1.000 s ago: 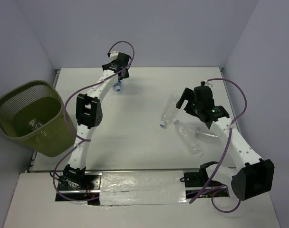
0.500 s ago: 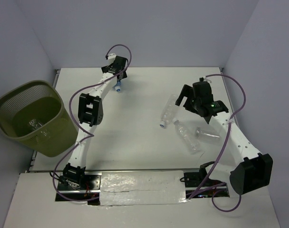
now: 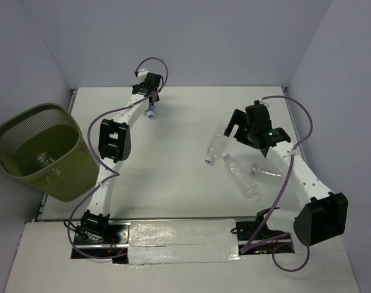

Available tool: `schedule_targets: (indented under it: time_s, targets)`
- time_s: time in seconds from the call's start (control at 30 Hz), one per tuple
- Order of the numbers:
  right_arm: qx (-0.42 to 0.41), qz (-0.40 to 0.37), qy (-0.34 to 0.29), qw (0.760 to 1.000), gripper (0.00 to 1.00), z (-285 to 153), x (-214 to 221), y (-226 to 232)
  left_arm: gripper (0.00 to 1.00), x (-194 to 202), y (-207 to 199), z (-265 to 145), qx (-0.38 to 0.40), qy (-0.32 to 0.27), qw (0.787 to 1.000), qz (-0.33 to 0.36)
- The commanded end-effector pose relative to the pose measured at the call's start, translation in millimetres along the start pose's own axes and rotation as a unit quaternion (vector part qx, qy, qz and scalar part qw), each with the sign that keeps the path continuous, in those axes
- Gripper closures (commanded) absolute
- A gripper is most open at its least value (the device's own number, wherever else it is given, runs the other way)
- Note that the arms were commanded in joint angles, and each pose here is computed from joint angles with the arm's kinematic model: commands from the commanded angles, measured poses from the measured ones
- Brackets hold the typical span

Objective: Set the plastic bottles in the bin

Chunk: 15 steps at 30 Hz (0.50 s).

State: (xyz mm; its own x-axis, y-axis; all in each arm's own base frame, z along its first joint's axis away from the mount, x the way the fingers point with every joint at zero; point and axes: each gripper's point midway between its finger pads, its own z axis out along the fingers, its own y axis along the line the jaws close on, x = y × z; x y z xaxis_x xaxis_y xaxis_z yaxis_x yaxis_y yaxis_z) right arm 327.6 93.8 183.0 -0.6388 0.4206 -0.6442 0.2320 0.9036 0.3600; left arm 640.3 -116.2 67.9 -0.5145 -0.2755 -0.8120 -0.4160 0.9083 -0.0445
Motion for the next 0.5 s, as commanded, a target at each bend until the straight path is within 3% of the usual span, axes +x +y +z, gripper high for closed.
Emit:
schedule_targets:
  time_s: [0.0, 0.13, 0.27, 0.37, 0.47]
  targets:
    - [-0.023, 0.004, -0.020, 1.000, 0.00, -4.2, -16.6, 17.5, 0.59, -5.3, 4.9, -20.4, 0.008, 0.015, 1.000, 0.015]
    - [-0.030, 0.005, -0.030, 0.999, 0.00, -9.5, -22.1, 21.0, 0.57, -43.5, -13.1, -68.1, 0.055, -0.006, 0.998, 0.018]
    - [-0.034, 0.006, -0.038, 0.999, 0.00, -15.1, -25.3, 21.4, 0.55, -119.8, -29.5, -171.0, 0.131, -0.075, 0.988, 0.044]
    - [-0.043, 0.009, -0.043, 0.998, 0.00, -19.7, -26.2, 23.1, 0.55, -155.4, -17.9, -243.8, 0.164, -0.105, 0.980, 0.050]
    - [-0.052, 0.013, -0.048, 0.997, 0.00, -22.2, -26.1, 25.3, 0.56, -175.5, 19.6, -301.0, 0.164, -0.118, 0.978, 0.046]
